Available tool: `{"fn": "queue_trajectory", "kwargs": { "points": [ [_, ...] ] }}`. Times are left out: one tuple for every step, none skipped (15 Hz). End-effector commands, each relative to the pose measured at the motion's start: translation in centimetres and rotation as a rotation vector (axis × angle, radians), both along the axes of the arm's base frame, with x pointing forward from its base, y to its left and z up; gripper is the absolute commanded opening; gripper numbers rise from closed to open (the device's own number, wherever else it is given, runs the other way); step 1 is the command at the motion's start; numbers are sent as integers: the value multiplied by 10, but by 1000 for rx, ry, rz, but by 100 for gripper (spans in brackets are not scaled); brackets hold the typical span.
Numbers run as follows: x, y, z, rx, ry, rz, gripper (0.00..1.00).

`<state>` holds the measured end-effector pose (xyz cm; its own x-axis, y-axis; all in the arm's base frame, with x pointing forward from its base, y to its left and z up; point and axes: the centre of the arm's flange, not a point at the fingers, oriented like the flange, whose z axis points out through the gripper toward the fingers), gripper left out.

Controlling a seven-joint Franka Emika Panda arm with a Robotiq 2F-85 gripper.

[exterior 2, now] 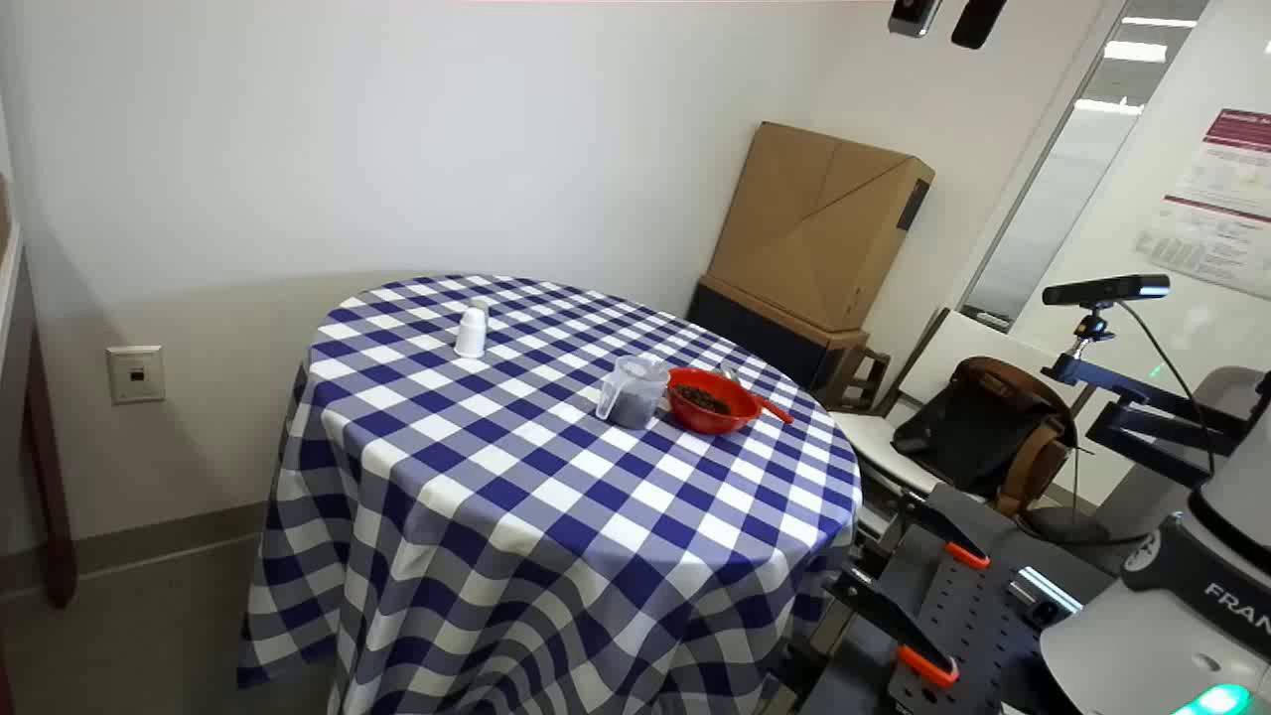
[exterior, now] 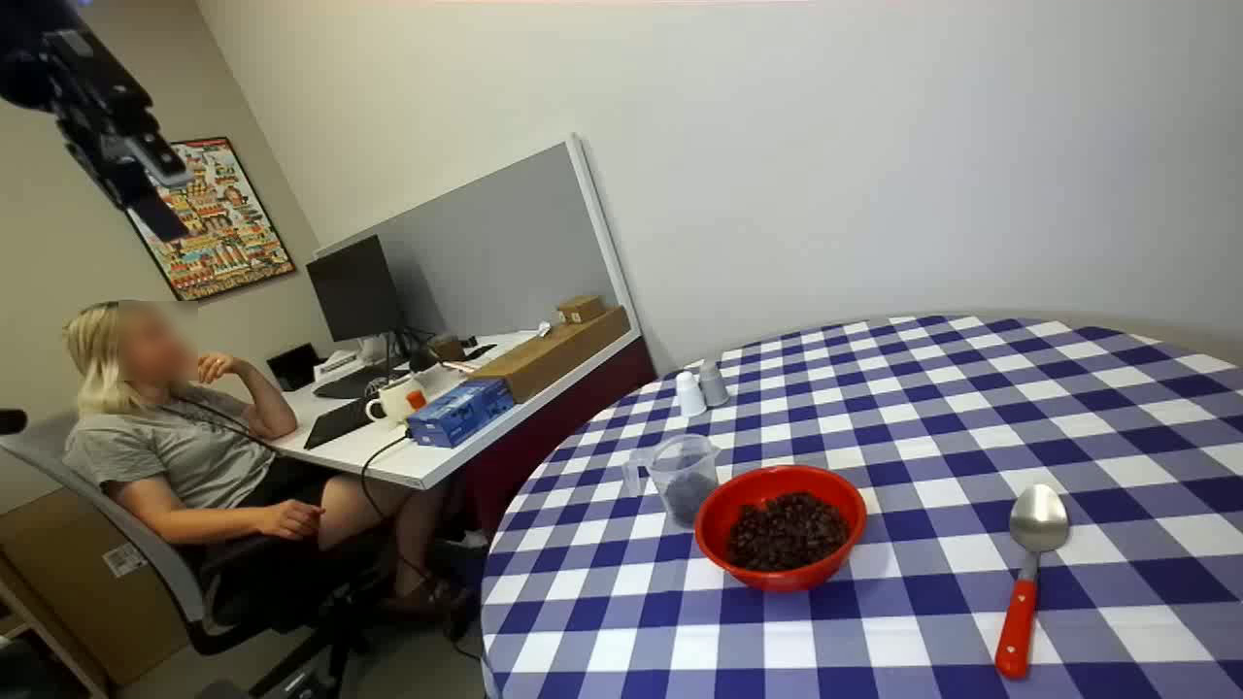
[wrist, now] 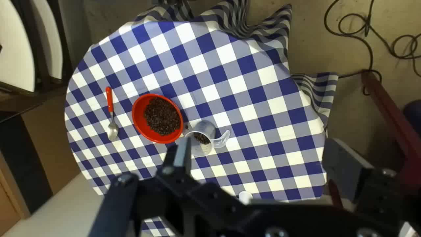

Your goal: Use the spoon to transfer one scoop of contents from the orange bowl to the clear jar

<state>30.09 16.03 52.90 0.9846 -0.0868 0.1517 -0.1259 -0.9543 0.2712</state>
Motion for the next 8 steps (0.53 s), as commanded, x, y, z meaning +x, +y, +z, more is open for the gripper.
{"fn": "queue_trajectory", "kwargs": {
  "points": [
    [0,0,0,0,0,0,100],
    [4,-7,-3,3,2,0,100],
    [7,-13,-6,5,5,-5,100],
    [11,-22,-11,2,7,-16,100],
    [13,-33,-15,0,12,-21,100],
    [18,-47,-21,-5,13,-33,100],
    [21,-59,-26,-13,16,-45,100],
    [26,-76,-31,-20,12,-52,100]
  ]
}}
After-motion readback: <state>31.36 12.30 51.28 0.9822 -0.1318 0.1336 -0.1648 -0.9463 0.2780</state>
